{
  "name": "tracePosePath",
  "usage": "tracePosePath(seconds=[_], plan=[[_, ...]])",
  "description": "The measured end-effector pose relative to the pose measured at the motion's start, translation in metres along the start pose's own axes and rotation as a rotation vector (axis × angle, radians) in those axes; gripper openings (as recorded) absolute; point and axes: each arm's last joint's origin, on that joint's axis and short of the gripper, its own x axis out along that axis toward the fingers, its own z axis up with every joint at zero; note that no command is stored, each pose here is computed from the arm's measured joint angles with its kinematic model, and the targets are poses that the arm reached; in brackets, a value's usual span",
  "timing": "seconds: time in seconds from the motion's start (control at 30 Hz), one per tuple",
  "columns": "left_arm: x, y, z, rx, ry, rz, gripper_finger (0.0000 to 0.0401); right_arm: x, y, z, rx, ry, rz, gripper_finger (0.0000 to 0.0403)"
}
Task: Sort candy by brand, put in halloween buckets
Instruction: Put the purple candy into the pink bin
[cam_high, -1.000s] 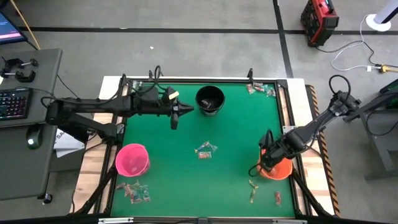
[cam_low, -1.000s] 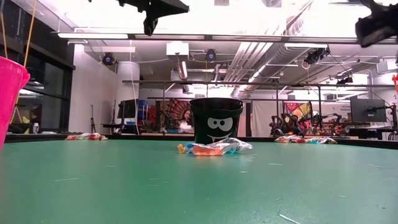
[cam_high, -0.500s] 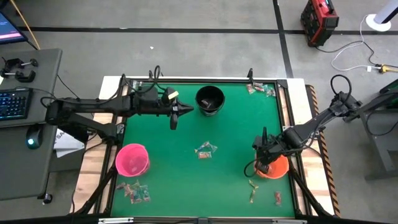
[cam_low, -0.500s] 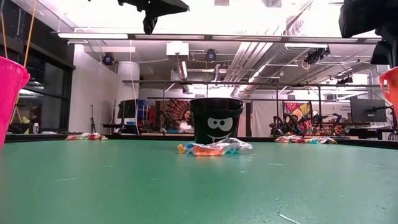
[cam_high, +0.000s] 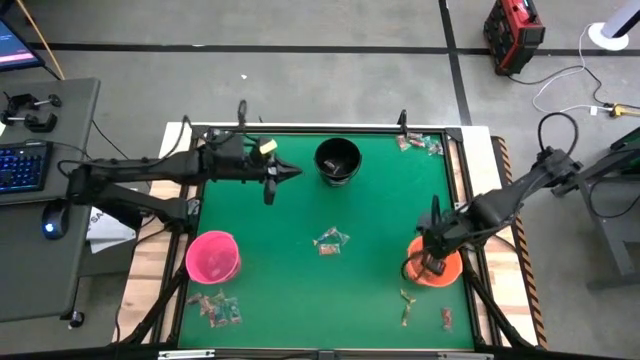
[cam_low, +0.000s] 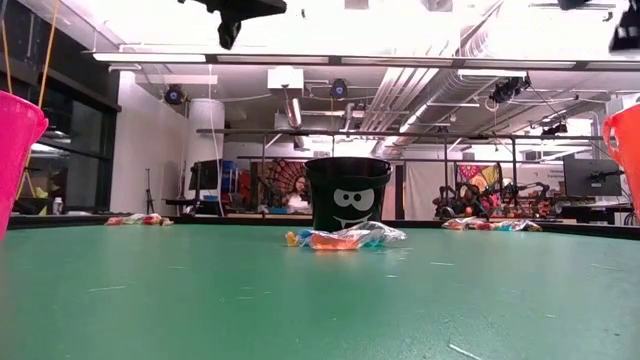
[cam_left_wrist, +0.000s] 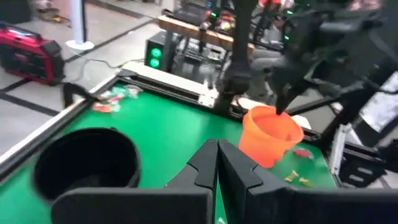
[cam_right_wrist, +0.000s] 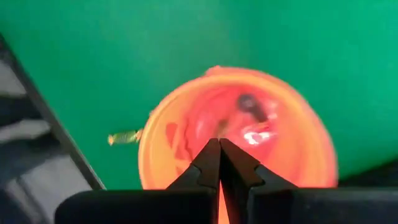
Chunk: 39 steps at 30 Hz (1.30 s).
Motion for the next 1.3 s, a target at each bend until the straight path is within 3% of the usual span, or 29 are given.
tracePosePath(seconds=[0.1, 0.3, 0.43, 0.57, 0.8, 0.97, 1.03, 1.2, 1.3], plan=[[-0.012, 0.016, 0.004, -0.097, 0.075, 0.091, 0.0000, -0.026, -0.004, 0.010, 0.050, -0.133, -0.051, 0.0000], [-0.025, 0.076, -0.004, -0.137, 0.536, 0.385, 0.0000, -0.033, -0.023, 0.046, 0.171, -0.312, -0.129, 0.0000], [-0.030, 0.119, -0.018, -0.175, 0.765, 0.493, 0.0000, -0.019, -0.038, 0.079, 0.092, -0.322, -0.040, 0.0000], [-0.028, 0.150, -0.033, -0.180, 0.905, 0.522, 0.0006, -0.008, -0.063, 0.115, 0.027, -0.440, 0.079, 0.0000], [-0.013, 0.191, -0.063, -0.237, 1.267, 0.547, 0.0093, 0.011, -0.114, 0.160, -0.035, -0.586, 0.340, 0.0000], [0.010, 0.214, -0.071, -0.269, 1.385, 0.682, 0.0171, 0.024, -0.131, 0.179, -0.110, -0.609, 0.387, 0.0000], [0.020, 0.223, -0.070, -0.212, 1.406, 0.648, 0.0193, 0.030, -0.133, 0.187, -0.144, -0.627, 0.398, 0.0000], [0.043, 0.241, -0.075, 0.122, 1.576, 0.481, 0.0218, 0.044, -0.133, 0.202, -0.152, -0.627, 0.468, 0.0000], [0.051, 0.253, -0.089, 0.203, 1.684, 0.418, 0.0218, 0.051, -0.133, 0.205, -0.138, -0.596, 0.502, 0.0000]])
